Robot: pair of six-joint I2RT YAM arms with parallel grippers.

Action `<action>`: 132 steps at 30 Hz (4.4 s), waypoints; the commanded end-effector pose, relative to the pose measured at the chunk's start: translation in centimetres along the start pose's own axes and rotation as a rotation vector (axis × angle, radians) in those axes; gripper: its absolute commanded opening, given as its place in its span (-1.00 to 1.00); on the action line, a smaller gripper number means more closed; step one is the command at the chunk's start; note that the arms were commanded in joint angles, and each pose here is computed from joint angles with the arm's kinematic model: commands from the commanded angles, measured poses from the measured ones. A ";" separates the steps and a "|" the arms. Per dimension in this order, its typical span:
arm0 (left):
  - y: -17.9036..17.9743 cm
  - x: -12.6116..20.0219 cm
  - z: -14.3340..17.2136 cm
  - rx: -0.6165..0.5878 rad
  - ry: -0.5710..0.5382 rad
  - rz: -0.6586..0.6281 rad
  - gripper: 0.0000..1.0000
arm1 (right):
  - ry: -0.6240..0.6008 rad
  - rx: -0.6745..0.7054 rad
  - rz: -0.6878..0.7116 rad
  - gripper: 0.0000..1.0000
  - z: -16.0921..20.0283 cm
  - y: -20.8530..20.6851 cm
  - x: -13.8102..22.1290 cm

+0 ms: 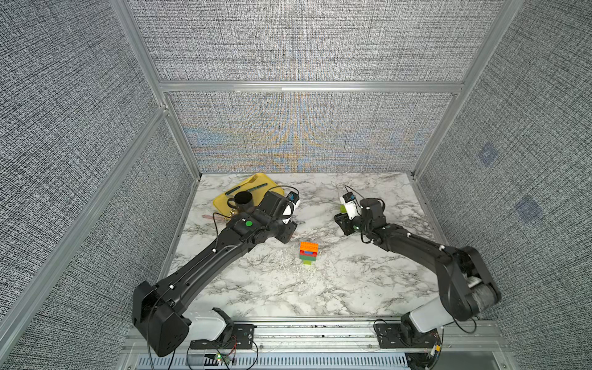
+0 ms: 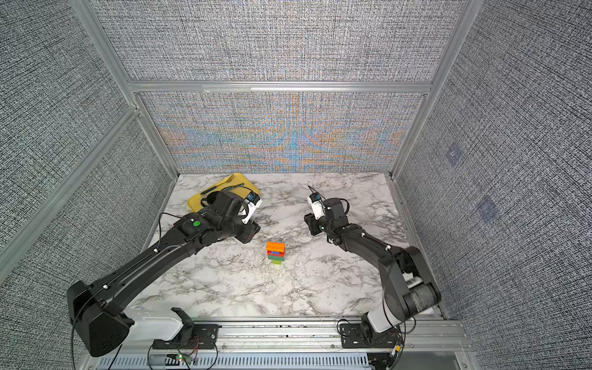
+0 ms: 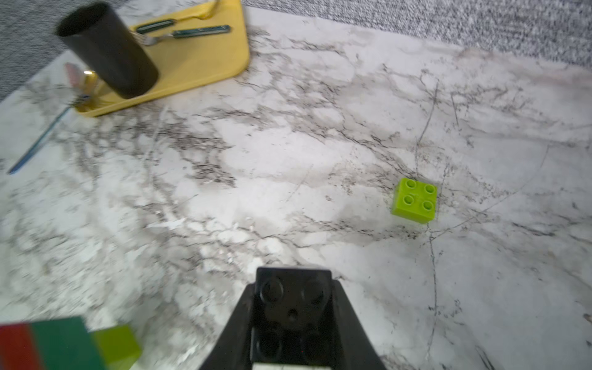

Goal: Assemble a carrot with lego
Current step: Pick up the lego brick from the center of the board, then assemble the lego brick with the lego brick.

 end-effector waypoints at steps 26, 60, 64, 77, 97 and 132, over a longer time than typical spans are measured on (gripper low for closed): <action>1.1 -6.7 3.4 0.502 0.334 0.488 0.43 | -0.088 0.670 -0.545 -0.69 -2.8 9.9 3.9; 1.7 -8.9 4.3 0.499 0.400 0.420 0.00 | 0.040 0.613 -0.554 -0.71 -1.3 10.0 1.8; 1.7 -9.1 4.4 0.503 0.406 0.418 -0.02 | 0.047 0.612 -0.556 -0.71 -1.2 10.0 1.8; 1.9 -9.5 4.8 0.508 0.428 0.405 -0.06 | 0.101 0.619 -0.557 -0.73 -0.6 9.9 1.6; 2.0 -9.8 5.2 0.513 0.444 0.387 -0.13 | 0.120 0.625 -0.537 -0.73 -0.7 9.6 1.9; 2.1 -9.8 5.4 0.518 0.451 0.380 -0.18 | 0.191 0.600 -0.524 -0.76 -0.2 9.4 1.5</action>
Point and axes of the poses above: each gripper's point midway between its finger pads, its own x axis back along the fingers, its own y axis along the line the jaws close on, z = x × y, the point moved 9 cm from there along x, back along the fingers, and after that the axes turned 14 degrees about x, right-handed, at the moved point
